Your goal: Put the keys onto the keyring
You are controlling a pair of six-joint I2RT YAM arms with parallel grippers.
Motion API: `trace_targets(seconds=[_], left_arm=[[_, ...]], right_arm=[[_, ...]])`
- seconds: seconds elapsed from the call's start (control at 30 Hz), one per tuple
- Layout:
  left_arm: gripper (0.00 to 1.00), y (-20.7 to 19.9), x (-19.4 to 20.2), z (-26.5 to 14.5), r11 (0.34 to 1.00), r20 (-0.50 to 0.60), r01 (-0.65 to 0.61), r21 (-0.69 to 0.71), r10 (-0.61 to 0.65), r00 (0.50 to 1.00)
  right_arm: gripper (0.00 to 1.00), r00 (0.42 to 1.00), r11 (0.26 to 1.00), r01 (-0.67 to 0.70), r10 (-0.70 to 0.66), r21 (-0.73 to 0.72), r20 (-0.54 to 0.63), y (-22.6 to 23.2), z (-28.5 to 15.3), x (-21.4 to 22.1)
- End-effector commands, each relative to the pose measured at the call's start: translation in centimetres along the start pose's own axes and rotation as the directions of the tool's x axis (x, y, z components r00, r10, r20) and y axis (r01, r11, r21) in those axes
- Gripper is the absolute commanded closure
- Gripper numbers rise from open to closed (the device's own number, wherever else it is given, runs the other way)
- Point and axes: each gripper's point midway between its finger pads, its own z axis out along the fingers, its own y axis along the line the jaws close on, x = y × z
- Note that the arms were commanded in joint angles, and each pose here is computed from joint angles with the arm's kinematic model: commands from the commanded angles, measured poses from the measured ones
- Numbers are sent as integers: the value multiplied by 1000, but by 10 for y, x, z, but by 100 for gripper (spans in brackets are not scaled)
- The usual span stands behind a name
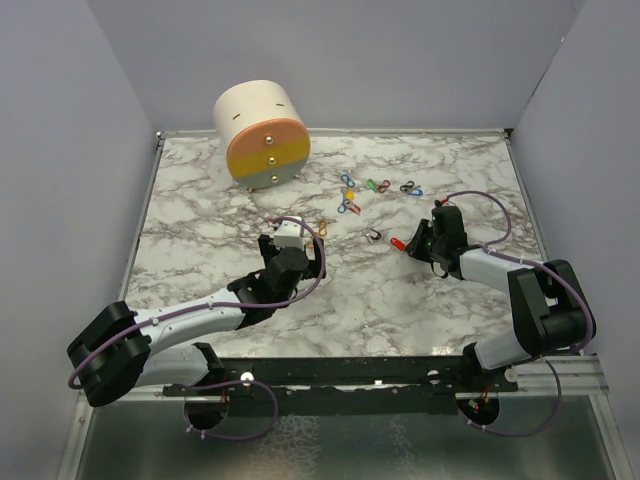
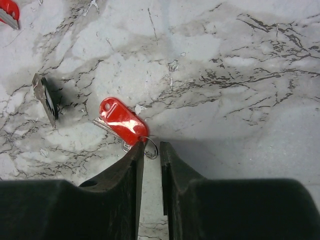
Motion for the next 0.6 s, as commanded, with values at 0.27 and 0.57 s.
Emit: trace_targets(seconds=[0.27, 0.57], left_arm=[[1, 0, -3, -1, 1000, 7, 18, 7, -18, 1000], [1, -1, -1, 1, 1000, -1, 15, 7, -15, 1000]], right_arm=[[90, 1000, 1000, -17, 17, -3, 5, -2, 3, 2], [99, 998, 1000, -5, 5, 2, 56, -2, -8, -9]])
